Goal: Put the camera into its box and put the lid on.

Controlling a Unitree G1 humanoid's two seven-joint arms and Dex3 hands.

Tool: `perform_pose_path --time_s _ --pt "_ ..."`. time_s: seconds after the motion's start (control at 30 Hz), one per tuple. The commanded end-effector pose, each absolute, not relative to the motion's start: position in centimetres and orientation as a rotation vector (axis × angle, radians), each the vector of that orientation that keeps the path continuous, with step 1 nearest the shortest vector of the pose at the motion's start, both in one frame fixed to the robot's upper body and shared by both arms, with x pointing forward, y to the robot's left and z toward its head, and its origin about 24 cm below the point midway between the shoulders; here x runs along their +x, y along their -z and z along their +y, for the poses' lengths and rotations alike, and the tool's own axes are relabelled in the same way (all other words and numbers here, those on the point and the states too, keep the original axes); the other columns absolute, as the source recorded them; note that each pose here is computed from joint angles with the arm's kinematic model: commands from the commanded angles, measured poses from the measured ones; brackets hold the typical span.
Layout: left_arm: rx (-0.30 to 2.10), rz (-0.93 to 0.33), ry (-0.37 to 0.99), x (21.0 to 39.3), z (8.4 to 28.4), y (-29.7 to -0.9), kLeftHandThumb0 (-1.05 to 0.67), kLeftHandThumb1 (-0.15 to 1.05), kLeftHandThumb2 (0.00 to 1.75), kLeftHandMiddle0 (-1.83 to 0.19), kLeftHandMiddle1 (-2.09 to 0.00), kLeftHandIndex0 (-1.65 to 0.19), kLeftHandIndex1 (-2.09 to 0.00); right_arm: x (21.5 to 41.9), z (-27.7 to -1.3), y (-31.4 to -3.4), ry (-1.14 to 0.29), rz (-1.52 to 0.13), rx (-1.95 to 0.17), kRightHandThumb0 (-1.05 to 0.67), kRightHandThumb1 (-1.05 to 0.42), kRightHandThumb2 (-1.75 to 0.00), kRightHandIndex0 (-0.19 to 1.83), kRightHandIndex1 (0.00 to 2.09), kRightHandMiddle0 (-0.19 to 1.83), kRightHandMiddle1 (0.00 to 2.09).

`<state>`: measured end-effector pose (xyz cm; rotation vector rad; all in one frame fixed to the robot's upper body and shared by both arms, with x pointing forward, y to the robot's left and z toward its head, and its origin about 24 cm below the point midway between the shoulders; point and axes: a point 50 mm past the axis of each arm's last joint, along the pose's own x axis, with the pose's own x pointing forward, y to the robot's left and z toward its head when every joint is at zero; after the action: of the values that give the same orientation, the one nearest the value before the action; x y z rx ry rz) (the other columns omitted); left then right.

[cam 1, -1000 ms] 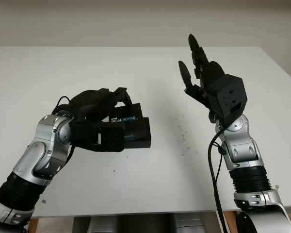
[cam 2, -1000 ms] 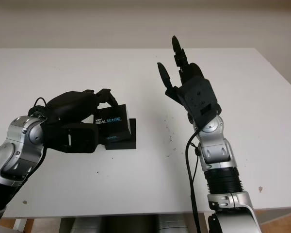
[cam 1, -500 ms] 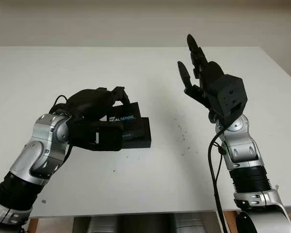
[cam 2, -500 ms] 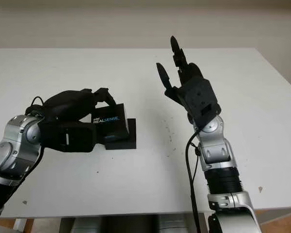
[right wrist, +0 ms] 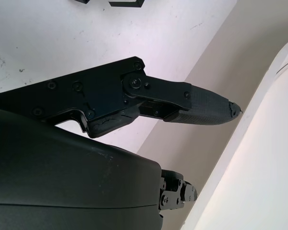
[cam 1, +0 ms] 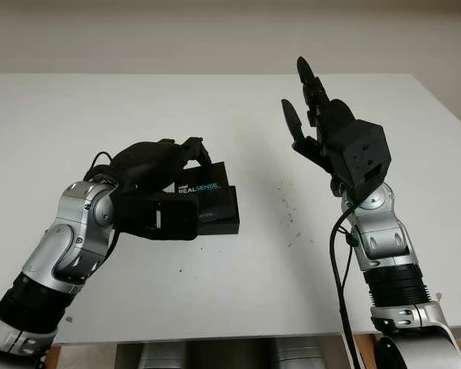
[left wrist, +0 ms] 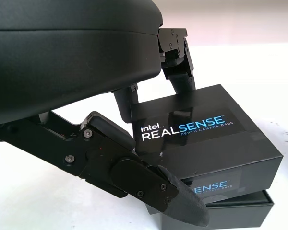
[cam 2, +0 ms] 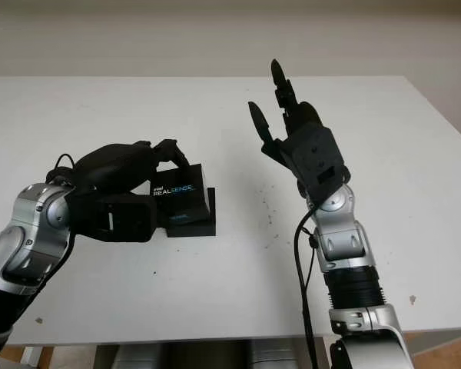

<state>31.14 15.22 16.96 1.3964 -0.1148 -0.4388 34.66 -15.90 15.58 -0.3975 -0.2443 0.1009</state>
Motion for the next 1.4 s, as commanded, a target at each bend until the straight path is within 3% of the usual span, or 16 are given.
perform_pose_path --time_s 0.0,0.33,0.9,1.13,1.37 --pt "1.393 -0.142 0.425 31.3 15.0 -17.5 -0.22 1.02 0.06 -0.32 -1.88 -0.17 -1.71 34.5 -16.0 -16.1 -0.088 -0.263 -0.402 -0.74 -1.05 -0.62 -0.09 0.06 -0.08 0.05" --pt "1.395 -0.145 0.444 31.4 14.6 -17.2 -0.22 1.01 0.05 -0.3 -1.81 -0.18 -1.65 34.3 -16.2 -16.2 -0.069 -0.254 -0.408 -0.74 -1.05 -0.62 -0.08 0.06 -0.06 0.06" --pt "1.396 -0.161 0.489 31.5 13.9 -16.9 -0.25 1.03 0.06 -0.36 -2.05 -0.16 -1.79 34.1 -16.1 -16.1 -0.058 -0.245 -0.405 -0.75 -1.05 -0.61 -0.07 0.06 -0.06 0.06" --pt "1.424 -0.155 0.508 31.5 13.6 -17.0 -0.25 1.03 0.05 -0.33 -2.04 -0.14 -1.75 34.1 -16.1 -16.1 -0.058 -0.242 -0.394 -0.75 -1.05 -0.61 -0.08 0.05 -0.06 0.06" --pt "1.414 -0.171 0.527 31.6 13.4 -17.0 -0.24 1.01 0.05 -0.4 -2.09 -0.14 -1.88 34.0 -16.1 -16.1 -0.055 -0.242 -0.402 -0.75 -1.05 -0.61 -0.07 0.06 -0.06 0.06"
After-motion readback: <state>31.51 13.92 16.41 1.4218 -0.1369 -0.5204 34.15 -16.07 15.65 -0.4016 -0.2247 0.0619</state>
